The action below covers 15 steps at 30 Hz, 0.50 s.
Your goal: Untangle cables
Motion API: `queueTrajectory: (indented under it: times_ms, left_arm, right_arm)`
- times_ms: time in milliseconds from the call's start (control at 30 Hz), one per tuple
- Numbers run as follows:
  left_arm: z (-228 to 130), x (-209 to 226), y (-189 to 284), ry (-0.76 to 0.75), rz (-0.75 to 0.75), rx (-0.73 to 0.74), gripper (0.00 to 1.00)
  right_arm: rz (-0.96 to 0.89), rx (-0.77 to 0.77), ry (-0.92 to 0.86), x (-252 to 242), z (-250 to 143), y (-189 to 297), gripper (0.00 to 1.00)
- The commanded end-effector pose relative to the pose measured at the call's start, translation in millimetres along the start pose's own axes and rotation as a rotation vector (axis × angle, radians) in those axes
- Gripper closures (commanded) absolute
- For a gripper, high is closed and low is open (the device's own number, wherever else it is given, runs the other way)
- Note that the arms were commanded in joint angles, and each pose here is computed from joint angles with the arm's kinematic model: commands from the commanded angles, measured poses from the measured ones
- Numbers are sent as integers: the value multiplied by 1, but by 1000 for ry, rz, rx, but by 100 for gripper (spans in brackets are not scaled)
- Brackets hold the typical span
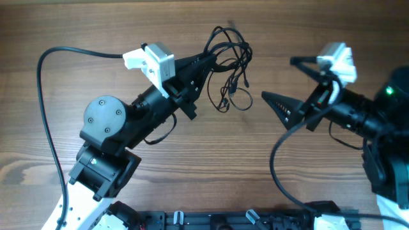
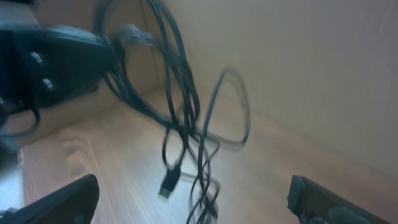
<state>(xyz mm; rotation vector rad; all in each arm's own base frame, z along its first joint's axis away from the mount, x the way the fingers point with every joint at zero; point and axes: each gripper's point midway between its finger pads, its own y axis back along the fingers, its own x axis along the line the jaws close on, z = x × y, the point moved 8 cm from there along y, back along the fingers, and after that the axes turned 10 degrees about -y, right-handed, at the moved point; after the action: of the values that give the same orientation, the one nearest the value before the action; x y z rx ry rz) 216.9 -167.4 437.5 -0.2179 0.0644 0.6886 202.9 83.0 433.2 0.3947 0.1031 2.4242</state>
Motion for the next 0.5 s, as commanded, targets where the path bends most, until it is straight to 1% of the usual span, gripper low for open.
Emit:
queueTrajectory:
  times_ms: [0,100,200,233,267,333,400,467]
  left_arm:
    - [0,-10,-1,-6,-122,15,96]
    - [-4,-18,-2,-8,-214,39,96]
    - [-8,-26,-1,-83,-327,55,96]
    - [-9,-27,-1,-85,-343,59,96]
    - [-9,-28,0,-85,-347,61,96]
    - [-9,-28,0,-85,-347,60,96]
    - [-9,-28,0,-88,-347,58,96]
    - [-8,-28,0,-91,-348,54,96]
  right_arm:
    - [13,-75,45,11,14,9,0]
    - [13,-99,84,10,19,8,2]
    - [-92,-143,54,1,26,9,2]
    - [-136,-159,33,-3,28,10,2]
    - [-134,-160,26,-3,28,10,2]
    - [-81,-144,44,2,26,9,2]
    - [72,-98,177,16,19,8,3]
    - [181,-66,272,25,11,9,3]
